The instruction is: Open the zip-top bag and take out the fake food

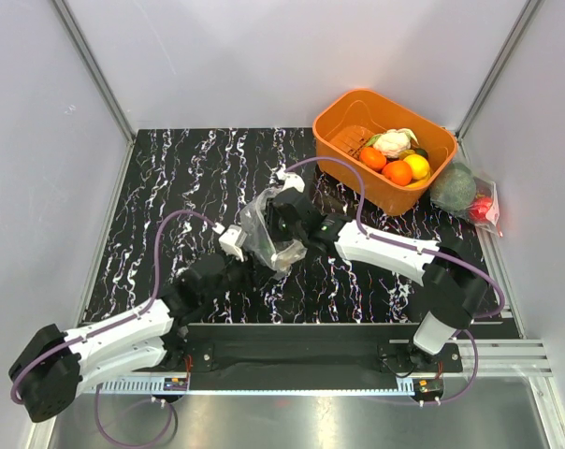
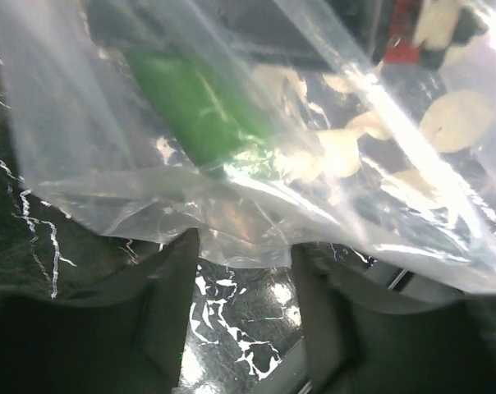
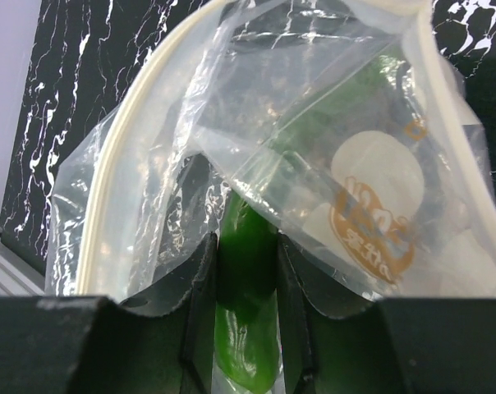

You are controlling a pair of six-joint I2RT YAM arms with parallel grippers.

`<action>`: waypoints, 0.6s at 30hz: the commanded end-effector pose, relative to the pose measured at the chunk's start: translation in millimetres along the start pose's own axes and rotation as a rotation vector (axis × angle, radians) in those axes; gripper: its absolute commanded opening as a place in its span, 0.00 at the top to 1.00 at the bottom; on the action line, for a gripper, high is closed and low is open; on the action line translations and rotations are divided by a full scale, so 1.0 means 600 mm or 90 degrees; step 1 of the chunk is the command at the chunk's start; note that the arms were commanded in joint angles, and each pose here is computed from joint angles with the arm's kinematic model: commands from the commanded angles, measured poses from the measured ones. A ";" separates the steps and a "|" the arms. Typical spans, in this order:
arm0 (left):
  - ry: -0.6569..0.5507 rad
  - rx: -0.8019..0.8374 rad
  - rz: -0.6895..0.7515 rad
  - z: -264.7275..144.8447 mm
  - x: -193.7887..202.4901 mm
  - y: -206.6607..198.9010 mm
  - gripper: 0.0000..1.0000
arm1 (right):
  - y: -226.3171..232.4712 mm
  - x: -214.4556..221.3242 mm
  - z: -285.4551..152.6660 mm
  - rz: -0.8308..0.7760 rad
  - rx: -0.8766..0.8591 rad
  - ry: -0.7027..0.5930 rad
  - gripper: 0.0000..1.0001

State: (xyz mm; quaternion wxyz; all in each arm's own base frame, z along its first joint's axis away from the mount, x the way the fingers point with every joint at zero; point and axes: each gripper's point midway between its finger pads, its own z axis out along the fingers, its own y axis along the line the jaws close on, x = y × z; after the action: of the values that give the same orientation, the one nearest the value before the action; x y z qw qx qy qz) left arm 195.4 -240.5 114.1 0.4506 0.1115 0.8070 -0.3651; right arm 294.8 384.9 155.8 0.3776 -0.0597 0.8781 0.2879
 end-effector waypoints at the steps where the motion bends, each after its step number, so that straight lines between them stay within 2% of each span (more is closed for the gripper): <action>1: -0.046 0.016 0.000 0.010 -0.024 -0.016 0.58 | 0.027 -0.058 -0.021 0.033 -0.029 -0.050 1.00; 3: -0.043 0.007 -0.003 0.013 -0.020 -0.011 0.62 | 0.025 -0.063 -0.022 0.036 -0.027 -0.056 1.00; 6: -0.044 0.005 -0.003 0.016 -0.018 -0.011 0.75 | 0.024 -0.073 -0.026 0.039 -0.028 -0.066 1.00; 7: -0.041 0.003 -0.003 0.017 -0.015 -0.010 0.86 | 0.024 -0.074 -0.026 0.038 -0.026 -0.066 1.00; 10: -0.030 -0.023 -0.006 0.019 -0.007 0.004 1.00 | 0.019 -0.085 -0.029 0.036 -0.021 -0.071 1.00; 18: 0.025 -0.088 -0.013 0.017 0.038 0.043 1.00 | 0.004 -0.119 -0.042 0.037 -0.006 -0.086 1.00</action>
State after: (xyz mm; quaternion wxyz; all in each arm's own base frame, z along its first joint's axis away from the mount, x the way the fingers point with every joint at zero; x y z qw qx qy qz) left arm 199.2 -239.1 89.5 0.4388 0.0941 0.8296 -0.3323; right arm 313.1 368.9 165.5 0.3832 -0.0316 0.8795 0.2804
